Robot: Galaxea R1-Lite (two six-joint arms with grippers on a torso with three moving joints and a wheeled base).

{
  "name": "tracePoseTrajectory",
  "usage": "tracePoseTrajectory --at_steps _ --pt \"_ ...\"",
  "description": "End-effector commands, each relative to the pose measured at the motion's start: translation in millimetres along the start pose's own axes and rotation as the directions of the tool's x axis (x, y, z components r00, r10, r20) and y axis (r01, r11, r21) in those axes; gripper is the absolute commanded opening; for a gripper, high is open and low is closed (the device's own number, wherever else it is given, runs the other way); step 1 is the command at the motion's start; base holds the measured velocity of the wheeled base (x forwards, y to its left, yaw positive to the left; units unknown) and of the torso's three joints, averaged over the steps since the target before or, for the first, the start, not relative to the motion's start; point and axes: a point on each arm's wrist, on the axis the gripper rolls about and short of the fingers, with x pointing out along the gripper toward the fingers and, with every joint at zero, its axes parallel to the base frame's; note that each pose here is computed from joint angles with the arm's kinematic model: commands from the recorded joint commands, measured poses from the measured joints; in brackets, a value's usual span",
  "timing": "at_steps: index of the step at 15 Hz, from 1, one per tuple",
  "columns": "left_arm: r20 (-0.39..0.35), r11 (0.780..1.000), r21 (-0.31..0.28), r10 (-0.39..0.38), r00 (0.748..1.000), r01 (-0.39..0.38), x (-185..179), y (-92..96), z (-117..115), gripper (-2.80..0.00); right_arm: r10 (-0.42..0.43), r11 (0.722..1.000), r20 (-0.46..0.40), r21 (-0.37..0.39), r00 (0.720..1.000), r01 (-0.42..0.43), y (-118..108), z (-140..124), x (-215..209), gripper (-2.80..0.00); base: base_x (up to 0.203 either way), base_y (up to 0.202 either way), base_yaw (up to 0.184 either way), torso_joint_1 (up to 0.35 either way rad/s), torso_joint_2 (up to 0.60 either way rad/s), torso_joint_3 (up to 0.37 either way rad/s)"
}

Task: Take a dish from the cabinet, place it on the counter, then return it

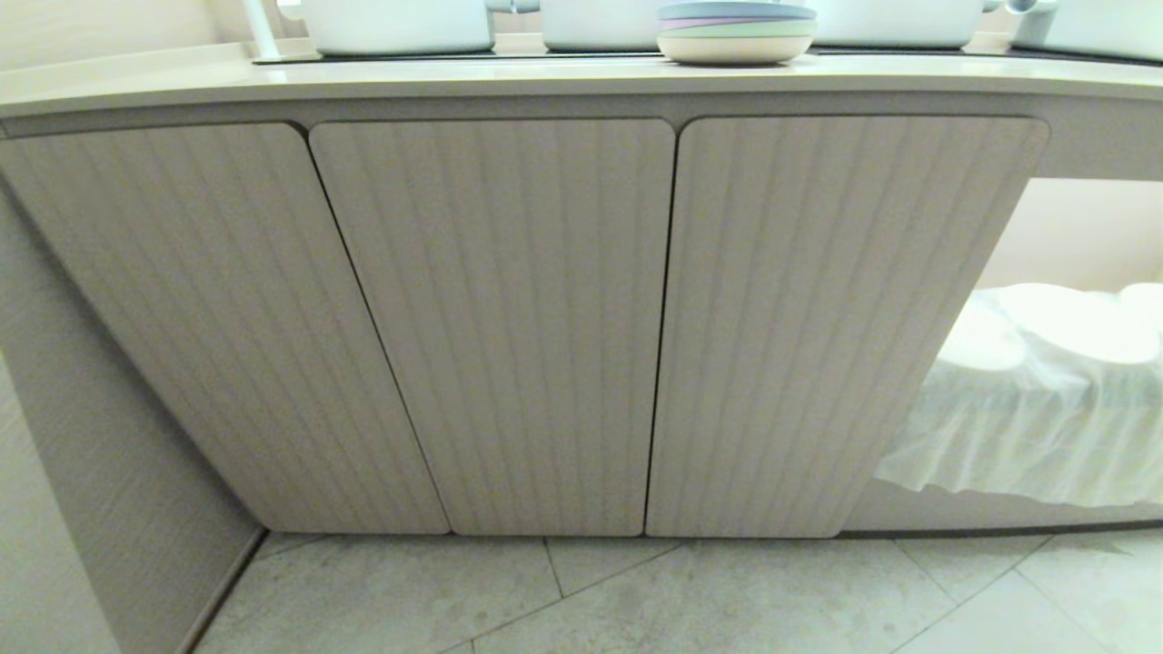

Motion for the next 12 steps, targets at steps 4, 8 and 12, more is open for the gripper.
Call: tracePoseTrajectory --at_steps 4,8,12 --pt "0.0 1.0 -0.001 0.001 1.0 -0.001 0.1 0.0 0.1 -2.8 0.0 1.0 0.0 0.0 1.0 0.0 0.0 0.0 0.0 -2.8 0.0 0.0 0.0 0.0 0.0 0.0" --pt "0.0 1.0 -0.001 0.001 1.0 -0.001 0.1 0.0 0.1 -2.8 0.0 1.0 0.0 0.0 1.0 0.0 0.0 0.0 0.0 -2.8 0.0 0.0 0.0 0.0 0.0 0.0" --pt "0.0 1.0 -0.001 0.001 1.0 -0.001 0.1 0.0 0.1 -2.8 0.0 1.0 0.0 0.0 1.0 0.0 0.0 0.0 0.0 -2.8 0.0 0.0 0.0 0.0 0.0 0.0"
